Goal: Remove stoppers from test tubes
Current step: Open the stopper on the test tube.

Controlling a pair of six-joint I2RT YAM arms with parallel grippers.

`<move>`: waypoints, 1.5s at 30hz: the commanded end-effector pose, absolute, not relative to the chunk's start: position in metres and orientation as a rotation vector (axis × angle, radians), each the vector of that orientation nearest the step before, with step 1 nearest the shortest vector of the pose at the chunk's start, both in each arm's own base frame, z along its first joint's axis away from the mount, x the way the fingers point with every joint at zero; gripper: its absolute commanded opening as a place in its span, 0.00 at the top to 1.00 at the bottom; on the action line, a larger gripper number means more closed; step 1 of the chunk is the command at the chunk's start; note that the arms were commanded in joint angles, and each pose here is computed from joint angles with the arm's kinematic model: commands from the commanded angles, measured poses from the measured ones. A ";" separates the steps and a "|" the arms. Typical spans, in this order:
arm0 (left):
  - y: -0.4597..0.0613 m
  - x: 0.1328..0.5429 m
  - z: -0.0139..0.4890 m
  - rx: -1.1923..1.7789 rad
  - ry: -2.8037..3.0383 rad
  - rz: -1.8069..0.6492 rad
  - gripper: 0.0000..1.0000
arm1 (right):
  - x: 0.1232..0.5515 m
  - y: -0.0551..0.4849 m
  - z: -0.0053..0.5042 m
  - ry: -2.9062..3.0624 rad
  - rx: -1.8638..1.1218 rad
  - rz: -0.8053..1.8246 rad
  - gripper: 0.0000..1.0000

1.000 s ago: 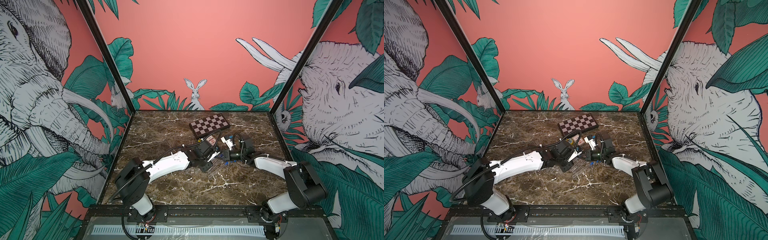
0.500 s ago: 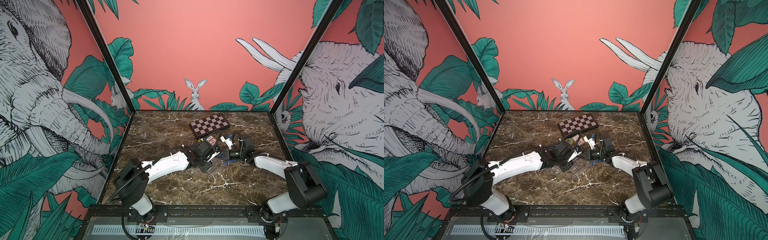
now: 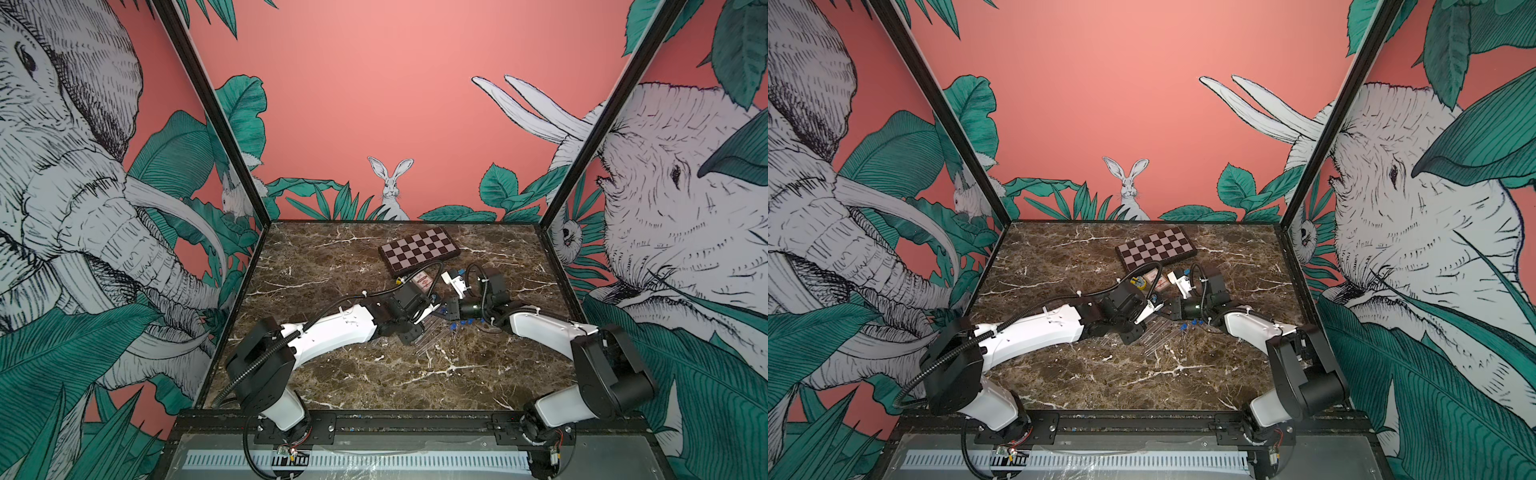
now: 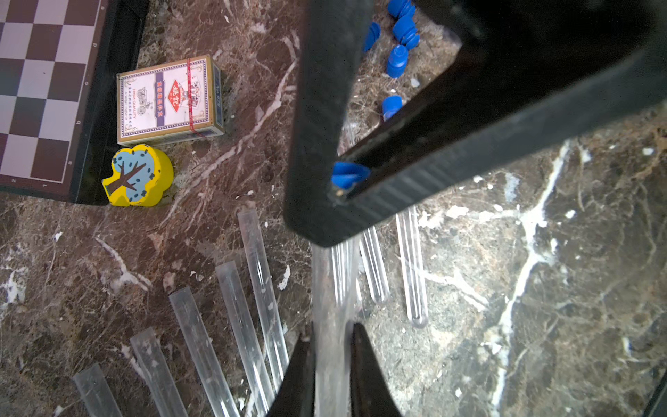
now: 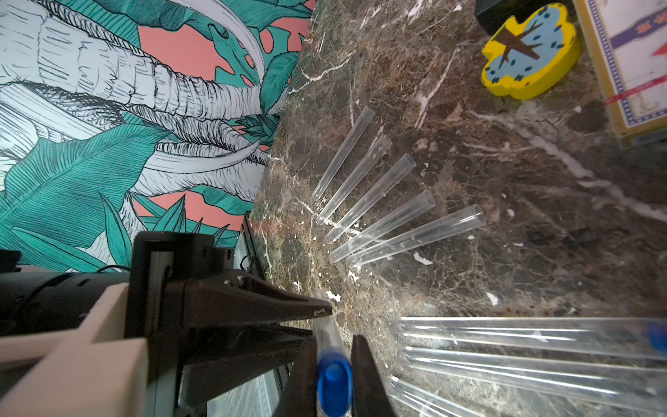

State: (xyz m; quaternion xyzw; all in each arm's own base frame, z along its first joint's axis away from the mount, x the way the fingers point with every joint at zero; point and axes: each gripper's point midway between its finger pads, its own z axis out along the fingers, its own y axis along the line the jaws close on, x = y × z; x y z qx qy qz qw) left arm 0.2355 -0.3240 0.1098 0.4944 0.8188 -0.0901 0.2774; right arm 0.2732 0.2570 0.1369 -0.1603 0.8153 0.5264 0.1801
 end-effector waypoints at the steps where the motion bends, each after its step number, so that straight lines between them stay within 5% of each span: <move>1: -0.288 0.233 0.094 1.334 2.293 -0.108 0.94 | 0.280 0.254 0.162 2.214 -0.498 1.489 0.97; 45: -0.278 0.237 0.093 1.330 2.306 -0.057 0.94 | 0.290 0.229 0.147 2.310 -0.432 1.350 0.97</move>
